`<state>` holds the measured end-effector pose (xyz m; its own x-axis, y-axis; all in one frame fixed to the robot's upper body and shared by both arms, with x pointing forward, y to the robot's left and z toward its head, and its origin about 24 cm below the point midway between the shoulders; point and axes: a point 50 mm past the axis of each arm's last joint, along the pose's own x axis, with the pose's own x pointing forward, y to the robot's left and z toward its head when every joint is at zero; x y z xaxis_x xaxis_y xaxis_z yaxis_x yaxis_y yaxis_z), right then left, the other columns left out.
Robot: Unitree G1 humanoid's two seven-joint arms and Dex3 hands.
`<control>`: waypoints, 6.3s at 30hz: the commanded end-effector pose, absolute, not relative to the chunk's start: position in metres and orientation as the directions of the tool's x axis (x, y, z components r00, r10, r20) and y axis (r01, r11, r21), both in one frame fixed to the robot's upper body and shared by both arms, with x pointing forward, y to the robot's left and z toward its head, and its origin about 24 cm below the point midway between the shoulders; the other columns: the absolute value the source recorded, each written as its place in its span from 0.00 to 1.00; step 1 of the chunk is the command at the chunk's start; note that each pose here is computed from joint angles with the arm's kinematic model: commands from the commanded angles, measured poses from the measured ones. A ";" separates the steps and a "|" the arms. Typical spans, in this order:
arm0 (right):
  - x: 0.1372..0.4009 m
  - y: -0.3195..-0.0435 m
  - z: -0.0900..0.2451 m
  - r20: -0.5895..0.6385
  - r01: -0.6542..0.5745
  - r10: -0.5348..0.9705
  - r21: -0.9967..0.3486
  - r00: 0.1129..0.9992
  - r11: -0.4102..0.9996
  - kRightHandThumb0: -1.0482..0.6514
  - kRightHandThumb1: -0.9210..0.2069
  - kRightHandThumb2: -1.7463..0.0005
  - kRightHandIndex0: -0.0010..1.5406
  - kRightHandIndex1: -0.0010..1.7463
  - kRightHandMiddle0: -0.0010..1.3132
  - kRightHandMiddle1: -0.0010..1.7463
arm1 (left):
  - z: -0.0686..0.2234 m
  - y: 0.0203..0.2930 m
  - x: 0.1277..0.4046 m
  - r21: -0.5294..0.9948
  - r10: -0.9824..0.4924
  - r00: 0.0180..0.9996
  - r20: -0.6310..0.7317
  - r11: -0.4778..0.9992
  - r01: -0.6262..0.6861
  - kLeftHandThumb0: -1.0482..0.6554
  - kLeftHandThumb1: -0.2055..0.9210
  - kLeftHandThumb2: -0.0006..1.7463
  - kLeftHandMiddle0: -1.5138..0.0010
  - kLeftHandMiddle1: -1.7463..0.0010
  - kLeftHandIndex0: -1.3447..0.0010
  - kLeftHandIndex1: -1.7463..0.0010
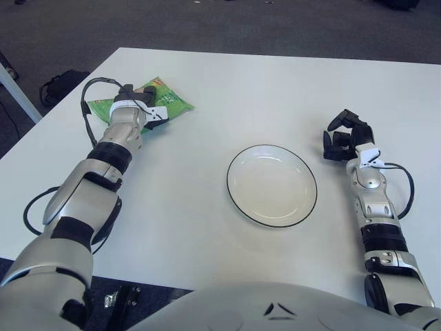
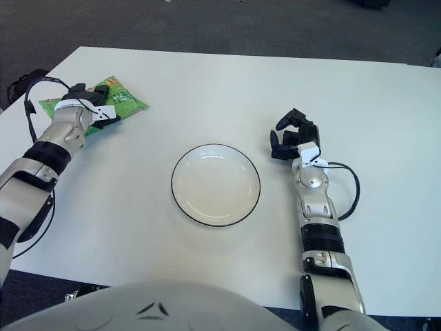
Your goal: Put the snack into the plate.
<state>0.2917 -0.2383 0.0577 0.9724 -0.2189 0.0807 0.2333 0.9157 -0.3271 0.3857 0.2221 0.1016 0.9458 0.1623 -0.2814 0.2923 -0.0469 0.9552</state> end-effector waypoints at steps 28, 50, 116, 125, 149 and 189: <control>0.278 -0.239 0.027 -0.066 0.187 -0.226 -0.365 0.972 0.912 0.32 0.60 0.20 0.84 1.00 0.51 1.00 | 0.043 0.228 0.364 0.988 0.177 0.984 -0.017 0.154 -0.010 0.65 0.37 0.78 0.59 0.12 0.63 0.00; 0.279 -0.238 0.026 -0.082 0.176 -0.221 -0.370 0.972 0.912 0.32 0.59 0.20 0.83 1.00 0.51 1.00 | 0.065 0.210 0.377 0.932 0.117 0.991 0.069 0.348 -0.106 0.62 0.14 0.96 0.38 0.10 0.50 0.00; 0.282 -0.235 0.025 -0.072 0.148 -0.192 -0.405 0.979 0.902 0.32 0.58 0.22 0.81 1.00 0.50 1.00 | 0.212 0.065 0.297 0.807 -0.686 0.475 0.551 0.583 -0.093 0.62 0.12 1.00 0.41 0.02 0.50 0.00; 0.282 -0.235 0.025 -0.065 0.128 -0.171 -0.427 0.983 0.895 0.32 0.59 0.20 0.82 1.00 0.51 1.00 | 0.200 0.060 0.289 0.830 -0.761 0.407 0.505 0.557 0.010 0.62 0.13 0.99 0.40 0.03 0.50 0.00; 0.286 -0.236 0.025 -0.067 0.118 -0.163 -0.432 0.984 0.894 0.32 0.61 0.19 0.81 1.00 0.52 1.00 | 0.170 0.050 0.280 0.970 -0.907 0.347 0.238 0.237 -0.045 0.61 0.57 0.67 0.72 0.00 0.70 0.01; 0.286 -0.231 0.026 -0.094 0.133 -0.188 -0.413 0.978 0.901 0.32 0.58 0.22 0.82 1.00 0.49 1.00 | 0.127 0.021 0.262 0.974 -0.938 0.274 -0.214 -0.225 -0.009 0.17 1.00 0.47 1.00 0.81 1.00 0.77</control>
